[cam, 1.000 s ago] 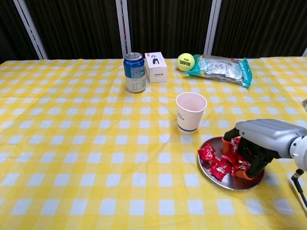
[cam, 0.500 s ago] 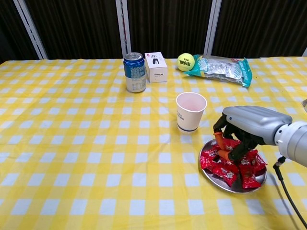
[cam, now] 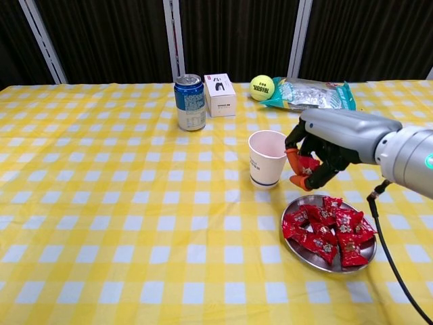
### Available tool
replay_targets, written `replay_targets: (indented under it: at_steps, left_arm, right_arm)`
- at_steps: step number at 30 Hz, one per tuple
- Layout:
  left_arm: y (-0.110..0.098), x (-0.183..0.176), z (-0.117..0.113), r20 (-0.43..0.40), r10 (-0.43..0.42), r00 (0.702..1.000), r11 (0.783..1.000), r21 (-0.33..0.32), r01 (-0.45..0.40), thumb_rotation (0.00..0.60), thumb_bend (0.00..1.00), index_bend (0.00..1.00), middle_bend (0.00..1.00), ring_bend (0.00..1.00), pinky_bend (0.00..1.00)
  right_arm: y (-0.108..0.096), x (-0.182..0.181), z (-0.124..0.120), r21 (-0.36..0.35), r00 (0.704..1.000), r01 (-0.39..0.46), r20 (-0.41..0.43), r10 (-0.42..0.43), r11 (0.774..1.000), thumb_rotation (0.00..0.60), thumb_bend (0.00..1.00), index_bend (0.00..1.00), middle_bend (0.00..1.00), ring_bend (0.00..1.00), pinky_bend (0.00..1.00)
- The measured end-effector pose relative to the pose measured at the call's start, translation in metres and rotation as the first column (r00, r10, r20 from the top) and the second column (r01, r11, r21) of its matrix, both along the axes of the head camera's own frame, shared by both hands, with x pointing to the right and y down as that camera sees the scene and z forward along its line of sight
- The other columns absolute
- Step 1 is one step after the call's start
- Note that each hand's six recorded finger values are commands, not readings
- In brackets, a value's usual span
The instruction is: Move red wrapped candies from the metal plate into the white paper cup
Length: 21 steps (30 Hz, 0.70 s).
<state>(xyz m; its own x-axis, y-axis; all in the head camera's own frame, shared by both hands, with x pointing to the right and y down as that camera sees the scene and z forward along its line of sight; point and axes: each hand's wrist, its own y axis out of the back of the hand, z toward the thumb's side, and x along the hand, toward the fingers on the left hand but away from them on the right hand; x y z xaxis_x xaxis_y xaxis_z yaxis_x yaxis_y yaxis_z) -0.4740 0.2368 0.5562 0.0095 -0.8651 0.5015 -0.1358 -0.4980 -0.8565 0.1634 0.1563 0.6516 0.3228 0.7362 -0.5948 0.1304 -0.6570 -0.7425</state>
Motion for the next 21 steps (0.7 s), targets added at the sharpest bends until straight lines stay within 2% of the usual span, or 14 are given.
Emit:
replay_targets:
  at_steps: [9,13,21]
  left_arm:
    - [-0.001,0.0,0.0,-0.003,-0.004,1.0,1.0,-0.003,0.004,0.6,0.0,0.0,0.0,0.0,0.0]
    - [-0.001,-0.001,0.001,-0.004,-0.009,1.0,1.0,-0.009,0.009,0.6,0.0,0.0,0.0,0.0,0.0]
    - [-0.002,-0.002,0.002,-0.008,-0.018,1.0,1.0,-0.022,0.018,0.6,0.0,0.0,0.0,0.0,0.0]
  right_arm:
    - [-0.032,-0.015,-0.015,0.035,1.0,-0.019,0.021,0.018,0.999,0.6,0.45,0.67,0.8,0.84,0.93]
    - [-0.046,-0.026,-0.011,0.034,1.0,-0.021,0.016,0.02,0.999,0.6,0.45,0.67,0.8,0.84,0.93]
    - [-0.063,-0.038,0.006,0.027,1.0,-0.026,-0.007,0.027,0.999,0.6,0.45,0.65,0.8,0.84,0.93]
